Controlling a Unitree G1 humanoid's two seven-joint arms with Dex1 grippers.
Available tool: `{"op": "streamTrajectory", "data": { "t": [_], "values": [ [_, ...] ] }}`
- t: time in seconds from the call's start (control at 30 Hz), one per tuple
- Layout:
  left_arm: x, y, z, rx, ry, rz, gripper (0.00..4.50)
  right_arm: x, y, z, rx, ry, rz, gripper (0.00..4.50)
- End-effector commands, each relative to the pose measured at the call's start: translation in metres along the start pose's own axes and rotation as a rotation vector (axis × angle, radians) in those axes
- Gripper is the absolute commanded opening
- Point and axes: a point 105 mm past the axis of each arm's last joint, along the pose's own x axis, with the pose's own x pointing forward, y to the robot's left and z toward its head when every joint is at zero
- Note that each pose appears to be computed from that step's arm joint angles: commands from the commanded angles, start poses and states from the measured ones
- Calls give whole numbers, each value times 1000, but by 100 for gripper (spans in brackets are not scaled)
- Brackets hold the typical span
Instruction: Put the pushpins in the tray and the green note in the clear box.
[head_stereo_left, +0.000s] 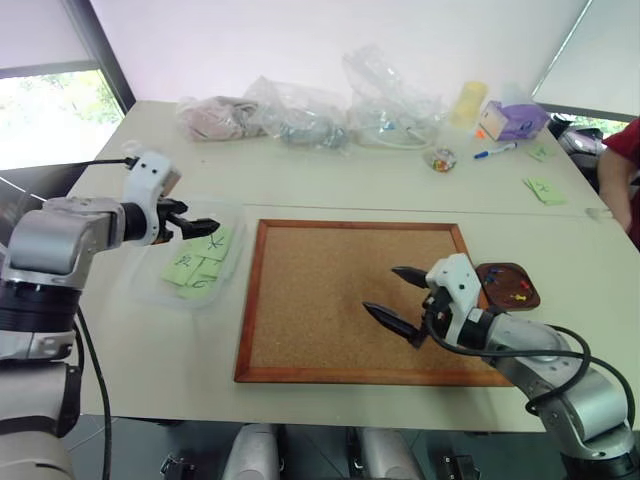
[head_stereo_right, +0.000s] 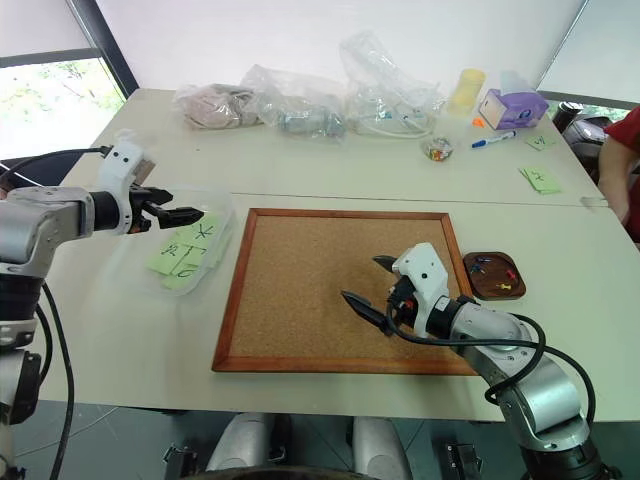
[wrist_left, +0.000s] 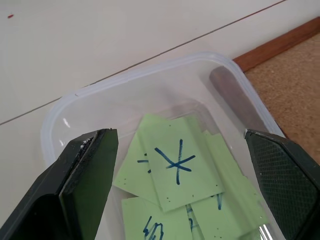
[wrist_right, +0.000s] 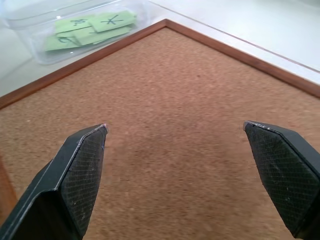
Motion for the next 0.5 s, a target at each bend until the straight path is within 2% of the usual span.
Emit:
{"op": "streamTrajectory", "data": {
  "t": [0.03,0.1,0.17,0.23,0.37,0.5],
  "values": [
    [-13,2,29,76,-92,-19,446,-7,-1,17,-22,-56,-22,450],
    [-15,-12,42,102,-166,-100,446,-12,-3,20,17,-85,-47,450],
    [-17,-59,54,98,-310,-325,446,-28,-12,23,62,-119,-119,450],
    [-20,-87,57,14,-389,-457,446,-40,-18,28,72,-138,-168,450],
    [-7,-128,56,-39,-418,-576,446,-59,-29,43,149,-236,-247,450],
    [-1,-154,44,-66,-402,-657,446,-73,-19,35,186,-204,-275,450]
  ]
}}
